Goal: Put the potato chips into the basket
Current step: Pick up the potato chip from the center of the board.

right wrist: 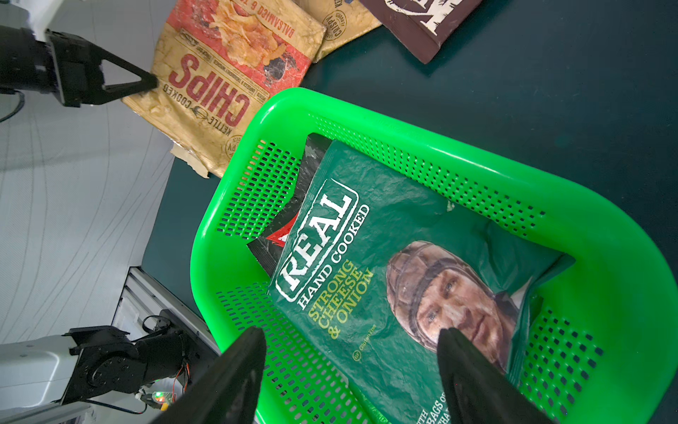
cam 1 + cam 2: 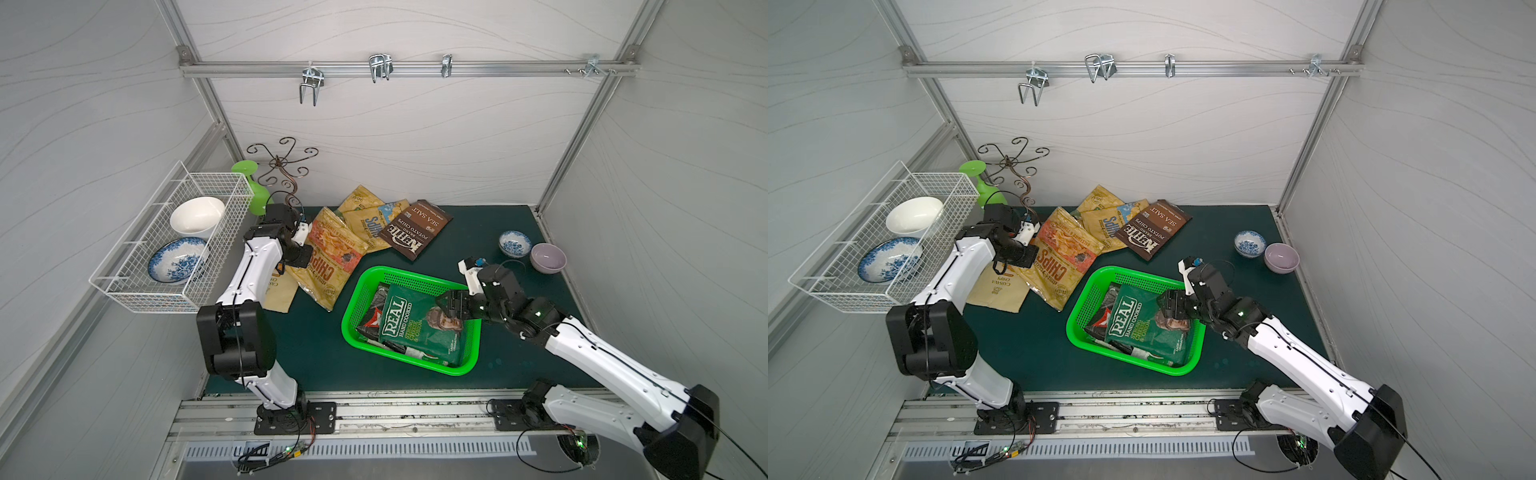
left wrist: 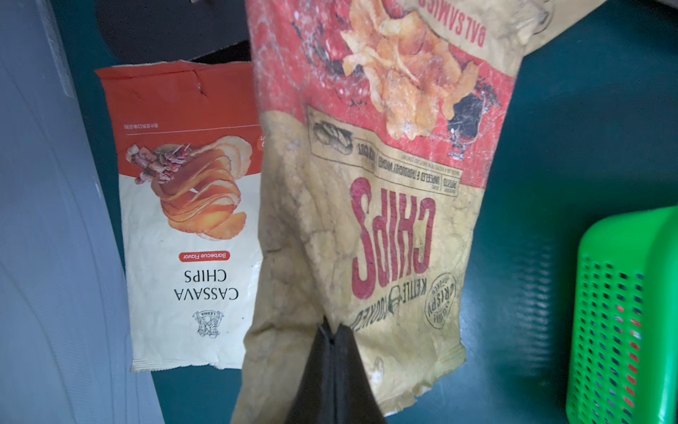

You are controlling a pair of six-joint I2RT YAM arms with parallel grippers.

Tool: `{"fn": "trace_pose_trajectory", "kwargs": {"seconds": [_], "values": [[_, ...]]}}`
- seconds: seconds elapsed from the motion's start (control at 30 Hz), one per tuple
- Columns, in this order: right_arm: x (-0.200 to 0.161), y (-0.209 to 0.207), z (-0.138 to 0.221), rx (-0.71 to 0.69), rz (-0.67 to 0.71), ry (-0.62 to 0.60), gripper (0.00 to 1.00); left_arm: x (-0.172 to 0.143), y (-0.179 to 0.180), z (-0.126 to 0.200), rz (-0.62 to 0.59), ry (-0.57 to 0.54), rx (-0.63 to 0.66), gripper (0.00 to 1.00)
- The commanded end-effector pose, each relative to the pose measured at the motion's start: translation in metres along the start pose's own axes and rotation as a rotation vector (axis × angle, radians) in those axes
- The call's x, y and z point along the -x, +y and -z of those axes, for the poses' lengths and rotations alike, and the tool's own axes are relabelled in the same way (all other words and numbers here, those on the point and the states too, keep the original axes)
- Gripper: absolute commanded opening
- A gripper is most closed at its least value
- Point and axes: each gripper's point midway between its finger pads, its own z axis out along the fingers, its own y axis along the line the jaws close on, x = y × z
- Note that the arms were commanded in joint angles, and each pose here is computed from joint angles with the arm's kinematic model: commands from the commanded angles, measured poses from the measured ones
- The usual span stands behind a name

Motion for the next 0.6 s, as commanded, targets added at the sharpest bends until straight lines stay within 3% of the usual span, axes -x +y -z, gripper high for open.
{"fn": "trace_pose_trajectory", "kwargs": {"seconds": [0.0,0.2,0.57], "values": [[0.004,0.004,0.008,0.005,0.011,-0.024,0.77,0.018,-0.013,0.035,-0.077,-0.09,-0.026,0.0],[0.008,0.011,0.018,0.038,0.034,-0.05,0.77,0.021,-0.038,0.068,-0.184,-0.136,-0.022,0.0],[0.017,0.018,0.046,0.123,0.027,-0.116,0.78,0.047,-0.041,0.142,-0.243,-0.3,0.117,0.0]]}}
